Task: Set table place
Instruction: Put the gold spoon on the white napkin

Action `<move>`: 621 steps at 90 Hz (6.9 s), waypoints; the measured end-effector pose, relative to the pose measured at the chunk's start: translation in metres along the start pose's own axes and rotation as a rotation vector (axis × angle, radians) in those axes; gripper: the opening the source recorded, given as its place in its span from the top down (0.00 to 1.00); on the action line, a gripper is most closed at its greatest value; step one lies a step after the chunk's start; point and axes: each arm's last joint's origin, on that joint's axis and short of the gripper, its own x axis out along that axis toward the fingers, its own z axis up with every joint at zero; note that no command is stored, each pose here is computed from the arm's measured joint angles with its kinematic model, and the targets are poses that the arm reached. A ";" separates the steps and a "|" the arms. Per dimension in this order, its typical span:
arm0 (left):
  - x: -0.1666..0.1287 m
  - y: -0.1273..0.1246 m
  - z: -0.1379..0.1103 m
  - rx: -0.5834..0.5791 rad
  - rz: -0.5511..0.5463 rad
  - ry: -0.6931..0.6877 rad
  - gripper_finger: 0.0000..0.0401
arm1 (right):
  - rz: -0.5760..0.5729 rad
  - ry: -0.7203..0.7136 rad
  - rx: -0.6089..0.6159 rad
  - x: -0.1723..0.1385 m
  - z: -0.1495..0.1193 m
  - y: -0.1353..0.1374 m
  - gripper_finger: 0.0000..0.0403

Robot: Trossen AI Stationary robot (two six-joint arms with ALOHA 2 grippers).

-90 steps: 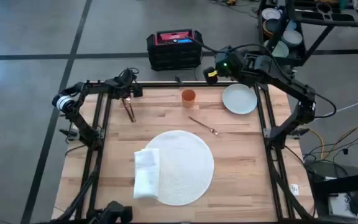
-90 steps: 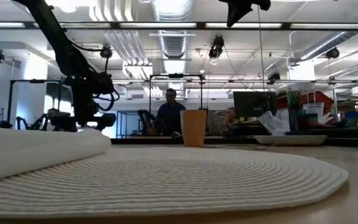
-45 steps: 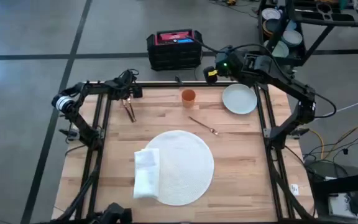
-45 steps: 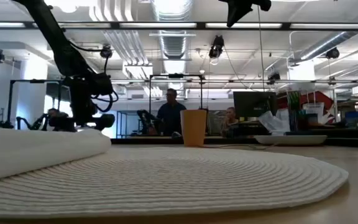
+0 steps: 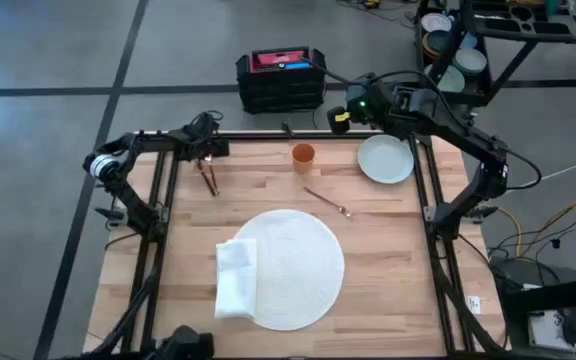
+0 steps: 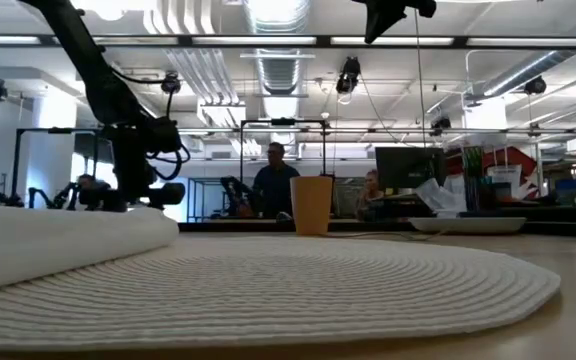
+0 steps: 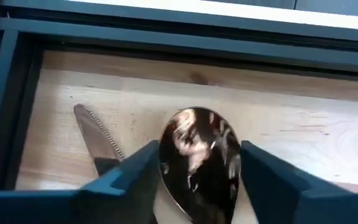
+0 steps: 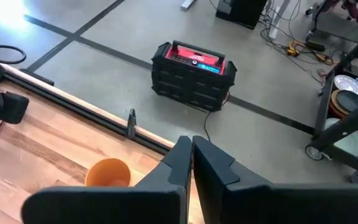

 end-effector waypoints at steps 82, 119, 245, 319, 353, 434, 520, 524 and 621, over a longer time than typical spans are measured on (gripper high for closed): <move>-0.025 -0.015 -0.009 0.084 -0.193 0.080 1.00 | 0.001 -0.003 -0.005 0.000 0.000 0.000 1.00; -0.102 -0.033 -0.043 0.215 -0.384 0.119 1.00 | 0.000 -0.002 -0.021 0.000 0.000 0.000 1.00; -0.224 0.020 -0.299 -0.115 -0.994 0.302 1.00 | 0.183 0.145 0.011 0.000 -0.022 0.023 1.00; -0.236 -0.001 -0.339 -0.207 -0.898 0.316 1.00 | 0.186 0.122 -0.150 0.000 -0.022 0.023 1.00; -0.224 0.004 -0.337 -0.204 -0.905 0.251 1.00 | 0.186 0.121 -0.148 0.000 -0.021 0.023 1.00; -0.181 0.022 -0.331 0.027 -0.816 0.134 1.00 | 0.185 0.126 -0.087 0.000 -0.022 0.023 1.00; -0.169 0.018 -0.324 0.101 -0.775 0.123 0.78 | 0.182 0.129 -0.049 0.000 -0.022 0.023 1.00; -0.169 0.018 -0.324 0.102 -0.775 0.123 0.75 | 0.182 0.129 -0.044 0.000 -0.022 0.023 1.00; -0.173 0.024 -0.313 0.284 -0.683 0.180 0.38 | 0.181 0.131 -0.026 0.000 -0.022 0.023 1.00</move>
